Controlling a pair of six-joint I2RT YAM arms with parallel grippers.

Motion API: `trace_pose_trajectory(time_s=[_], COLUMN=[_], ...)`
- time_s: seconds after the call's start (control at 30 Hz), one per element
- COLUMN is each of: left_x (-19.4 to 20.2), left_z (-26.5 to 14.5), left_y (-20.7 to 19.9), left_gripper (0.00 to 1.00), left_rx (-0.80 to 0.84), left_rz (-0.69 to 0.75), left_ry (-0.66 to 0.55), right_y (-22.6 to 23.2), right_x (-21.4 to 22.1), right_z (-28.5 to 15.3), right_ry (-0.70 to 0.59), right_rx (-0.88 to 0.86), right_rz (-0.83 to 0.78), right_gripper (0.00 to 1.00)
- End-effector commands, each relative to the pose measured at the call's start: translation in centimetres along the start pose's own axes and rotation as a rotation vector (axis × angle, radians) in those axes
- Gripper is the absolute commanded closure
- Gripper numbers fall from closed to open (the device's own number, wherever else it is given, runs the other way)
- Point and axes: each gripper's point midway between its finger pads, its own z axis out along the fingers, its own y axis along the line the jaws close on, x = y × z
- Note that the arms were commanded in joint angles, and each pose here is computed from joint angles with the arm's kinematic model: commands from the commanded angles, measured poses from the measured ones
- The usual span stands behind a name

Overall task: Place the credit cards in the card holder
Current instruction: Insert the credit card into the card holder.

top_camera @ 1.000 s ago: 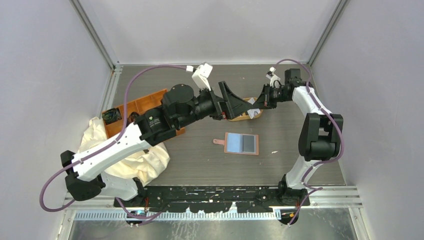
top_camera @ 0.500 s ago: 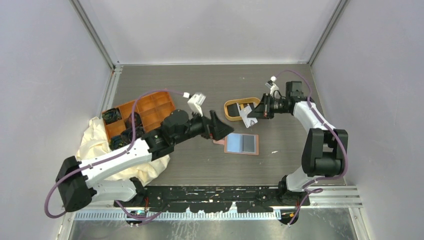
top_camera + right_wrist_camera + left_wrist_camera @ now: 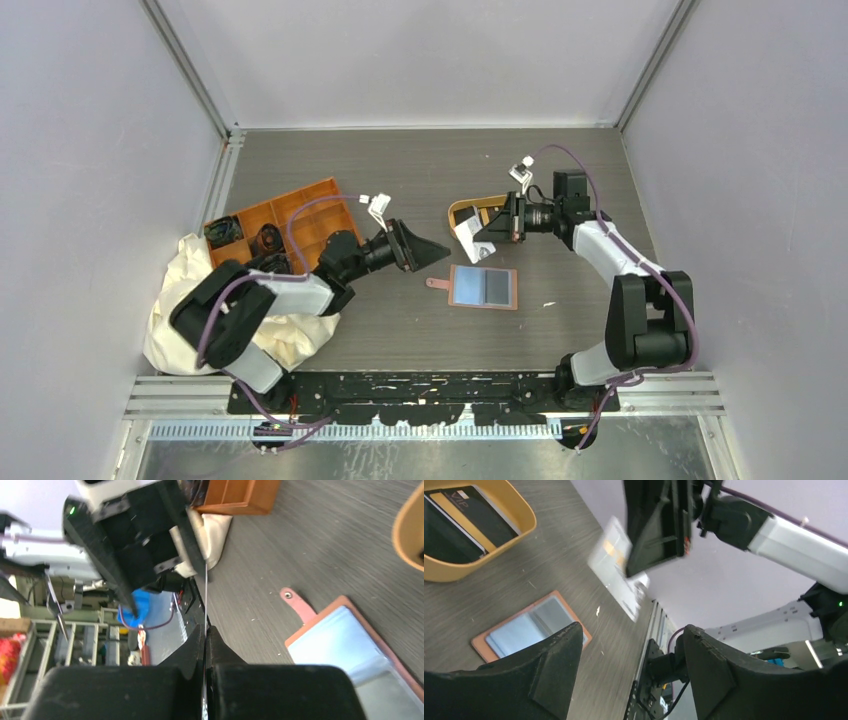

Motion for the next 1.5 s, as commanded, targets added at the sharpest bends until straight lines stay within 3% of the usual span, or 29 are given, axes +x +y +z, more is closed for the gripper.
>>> trace_pose_trajectory(time_s=[0.0, 0.17, 0.53, 1.1, 1.17, 1.3, 1.37, 1.43, 1.47], left_x=[-2.8, -3.4, -3.5, -2.0, -2.1, -2.1, -1.9, -1.8, -1.7], left_z=[0.9, 0.9, 1.6, 2.1, 2.2, 2.3, 2.1, 1.6, 1.2], left_y=[-4.6, -4.0, -4.6, -3.9, -4.1, -4.2, -3.9, -3.0, -2.3], left_gripper=[0.28, 0.28, 0.58, 0.63, 0.72, 0.99, 1.00, 1.00, 1.00], left_rx=[0.283, 0.255, 0.291, 0.289, 0.296, 0.305, 0.298, 0.281, 0.264], left_rz=[-0.029, 0.025, 0.015, -0.008, -0.004, 0.002, 0.015, 0.021, 0.016], left_ry=[-0.030, -0.081, -0.052, 0.002, 0.001, 0.009, 0.010, 0.019, 0.031], right_y=[4.8, 6.0, 6.4, 6.5, 6.4, 6.3, 6.3, 6.2, 5.7], right_x=[-0.1, 0.4, 1.7, 1.9, 1.9, 1.9, 1.8, 2.0, 2.1], right_z=[-0.1, 0.1, 1.0, 1.2, 1.3, 1.3, 1.2, 1.0, 0.6], right_ry=[0.015, 0.030, 0.088, 0.094, 0.095, 0.094, 0.090, 0.097, 0.113], right_rx=[-0.104, -0.127, -0.148, -0.153, -0.150, -0.147, -0.139, -0.108, -0.075], right_rz=[-0.209, -0.261, -0.281, -0.288, -0.283, -0.286, -0.295, -0.330, -0.469], right_gripper=[0.98, 0.98, 0.98, 0.97, 0.97, 0.97, 0.88, 0.67, 0.55])
